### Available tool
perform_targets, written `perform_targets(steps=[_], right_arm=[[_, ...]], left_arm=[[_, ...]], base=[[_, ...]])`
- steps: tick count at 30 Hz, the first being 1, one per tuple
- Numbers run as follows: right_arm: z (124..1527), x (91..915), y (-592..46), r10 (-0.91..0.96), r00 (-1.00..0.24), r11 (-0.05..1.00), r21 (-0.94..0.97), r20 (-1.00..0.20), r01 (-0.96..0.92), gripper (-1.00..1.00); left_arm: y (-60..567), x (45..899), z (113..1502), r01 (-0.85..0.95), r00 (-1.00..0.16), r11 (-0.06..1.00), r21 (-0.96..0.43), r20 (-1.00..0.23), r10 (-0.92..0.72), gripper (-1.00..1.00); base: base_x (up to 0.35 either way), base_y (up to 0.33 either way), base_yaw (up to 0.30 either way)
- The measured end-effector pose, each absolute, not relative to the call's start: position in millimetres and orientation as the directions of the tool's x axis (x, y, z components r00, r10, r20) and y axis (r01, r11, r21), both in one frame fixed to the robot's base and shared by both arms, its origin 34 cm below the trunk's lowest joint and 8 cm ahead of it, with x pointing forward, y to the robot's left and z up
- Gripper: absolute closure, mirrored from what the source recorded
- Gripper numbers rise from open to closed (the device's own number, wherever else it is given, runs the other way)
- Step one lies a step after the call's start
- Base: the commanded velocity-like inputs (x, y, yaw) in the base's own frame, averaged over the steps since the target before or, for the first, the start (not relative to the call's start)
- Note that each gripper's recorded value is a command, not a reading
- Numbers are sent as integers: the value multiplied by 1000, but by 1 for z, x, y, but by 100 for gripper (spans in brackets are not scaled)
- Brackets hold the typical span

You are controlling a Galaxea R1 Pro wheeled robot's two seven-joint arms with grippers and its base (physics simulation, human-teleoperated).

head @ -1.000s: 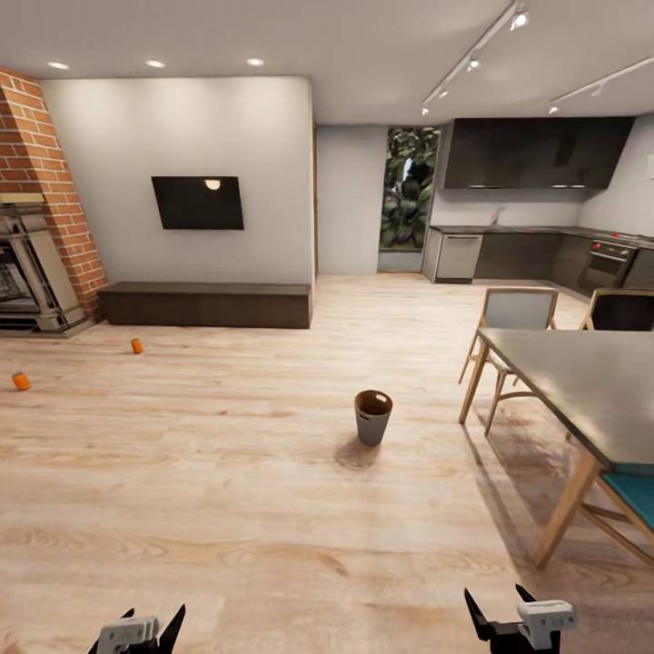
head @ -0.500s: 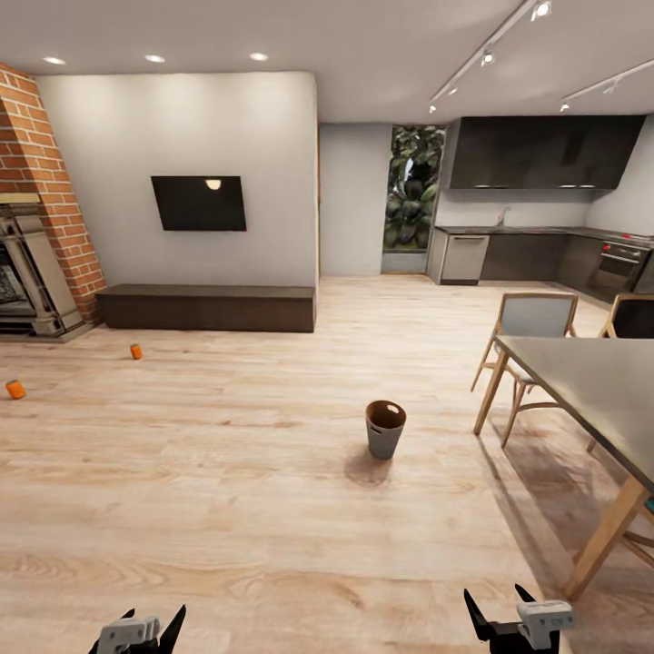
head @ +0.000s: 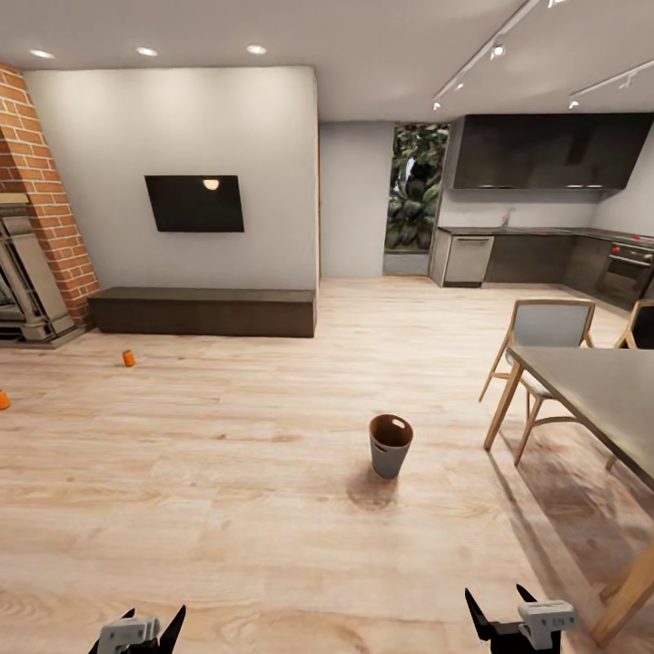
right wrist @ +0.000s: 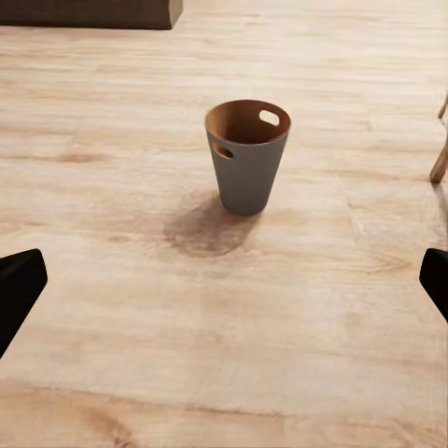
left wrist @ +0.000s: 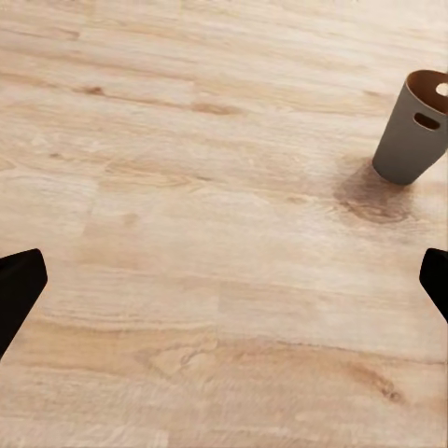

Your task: Put the three can of soda from the living room inside the tash can in the kitchen.

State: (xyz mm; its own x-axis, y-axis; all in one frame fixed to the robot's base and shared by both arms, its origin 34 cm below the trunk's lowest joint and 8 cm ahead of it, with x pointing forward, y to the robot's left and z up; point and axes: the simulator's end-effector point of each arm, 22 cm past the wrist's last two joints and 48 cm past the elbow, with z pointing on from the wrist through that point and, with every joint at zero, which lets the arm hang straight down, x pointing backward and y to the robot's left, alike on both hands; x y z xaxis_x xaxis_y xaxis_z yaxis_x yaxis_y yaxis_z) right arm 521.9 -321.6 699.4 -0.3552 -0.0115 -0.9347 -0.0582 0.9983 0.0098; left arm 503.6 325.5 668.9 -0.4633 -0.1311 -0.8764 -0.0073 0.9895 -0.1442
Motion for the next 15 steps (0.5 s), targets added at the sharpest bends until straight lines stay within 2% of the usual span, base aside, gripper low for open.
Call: perform_targets(steps=[15], right_arm=[[699,522,-322,-12,-356,998,9,-934,-58,-100]], left_arm=[[326,503,669,-8,-464,990,-144,-876,-131,-100]], base=[[323,-46,0]])
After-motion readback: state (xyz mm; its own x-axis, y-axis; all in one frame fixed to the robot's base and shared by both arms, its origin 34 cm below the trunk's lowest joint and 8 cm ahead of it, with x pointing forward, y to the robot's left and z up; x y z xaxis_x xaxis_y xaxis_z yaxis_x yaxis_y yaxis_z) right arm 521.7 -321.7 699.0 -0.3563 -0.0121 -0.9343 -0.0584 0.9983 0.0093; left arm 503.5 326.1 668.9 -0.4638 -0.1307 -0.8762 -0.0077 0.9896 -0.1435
